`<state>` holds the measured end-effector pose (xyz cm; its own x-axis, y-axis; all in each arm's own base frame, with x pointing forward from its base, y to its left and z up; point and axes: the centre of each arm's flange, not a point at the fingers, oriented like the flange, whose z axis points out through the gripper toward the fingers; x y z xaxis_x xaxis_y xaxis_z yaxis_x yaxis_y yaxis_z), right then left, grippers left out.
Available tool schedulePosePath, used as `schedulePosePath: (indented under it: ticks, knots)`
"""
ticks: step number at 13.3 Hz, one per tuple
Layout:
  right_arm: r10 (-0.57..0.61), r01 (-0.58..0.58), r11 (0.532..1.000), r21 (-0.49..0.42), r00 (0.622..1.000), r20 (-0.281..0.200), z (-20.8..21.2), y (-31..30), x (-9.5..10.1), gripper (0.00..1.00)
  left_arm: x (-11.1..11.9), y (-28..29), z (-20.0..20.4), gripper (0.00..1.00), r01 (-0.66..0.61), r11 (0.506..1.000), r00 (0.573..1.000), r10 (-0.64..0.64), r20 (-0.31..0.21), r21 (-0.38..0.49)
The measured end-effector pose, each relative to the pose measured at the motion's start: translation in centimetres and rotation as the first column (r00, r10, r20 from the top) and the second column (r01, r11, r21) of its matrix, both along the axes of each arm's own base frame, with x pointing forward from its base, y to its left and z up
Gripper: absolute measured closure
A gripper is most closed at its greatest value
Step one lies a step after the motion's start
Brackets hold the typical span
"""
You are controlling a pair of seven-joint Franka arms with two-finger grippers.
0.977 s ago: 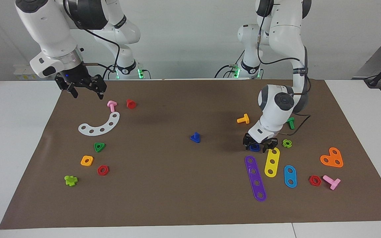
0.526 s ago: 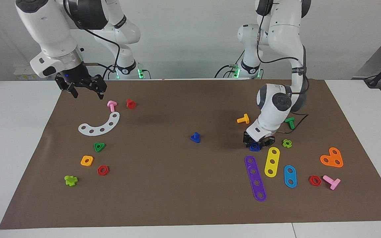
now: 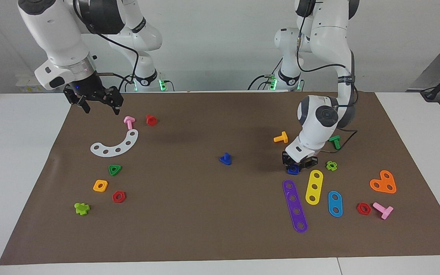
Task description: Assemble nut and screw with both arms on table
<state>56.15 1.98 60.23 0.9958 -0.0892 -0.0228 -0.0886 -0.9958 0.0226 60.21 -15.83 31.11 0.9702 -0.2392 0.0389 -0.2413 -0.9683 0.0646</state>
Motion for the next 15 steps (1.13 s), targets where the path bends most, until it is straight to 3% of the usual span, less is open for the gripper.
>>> schedulePosePath:
  ticks: [3, 6, 8, 11, 15]
  knots:
    - [0.0, 0.0, 1.0, 0.0, 1.0, 0.0, 0.0, 0.0, 0.0, 0.0, -0.4, -6.2, 2.4, 0.53, -0.097, 0.992, 0.995, 0.098, 0.011, -0.082]
    - [0.0, 0.0, 1.0, 0.0, 1.0, 0.0, 0.0, 0.0, 0.0, 0.0, -4.2, -16.1, 3.4, 0.53, -0.188, 0.976, 0.982, 0.19, -0.001, -0.113]
    - [0.0, 0.0, 1.0, 0.0, 1.0, 0.0, 0.0, 0.0, 0.0, 0.0, -7.0, -21.5, 4.2, 0.53, -0.186, 0.974, 0.982, 0.187, -0.005, -0.128]
    - [0.0, 0.0, 1.0, 0.0, 1.0, 0.0, 0.0, 0.0, 0.0, 0.0, -9.3, -24.5, 4.1, 0.53, -0.17, 0.977, 0.985, 0.169, -0.014, -0.128]
    - [0.0, 0.0, 1.0, 0.0, 1.0, 0.0, 0.0, 0.0, 0.0, 0.0, -9.3, -24.5, 3.5, 0.53, -0.172, 0.978, 0.985, 0.171, -0.02, -0.119]
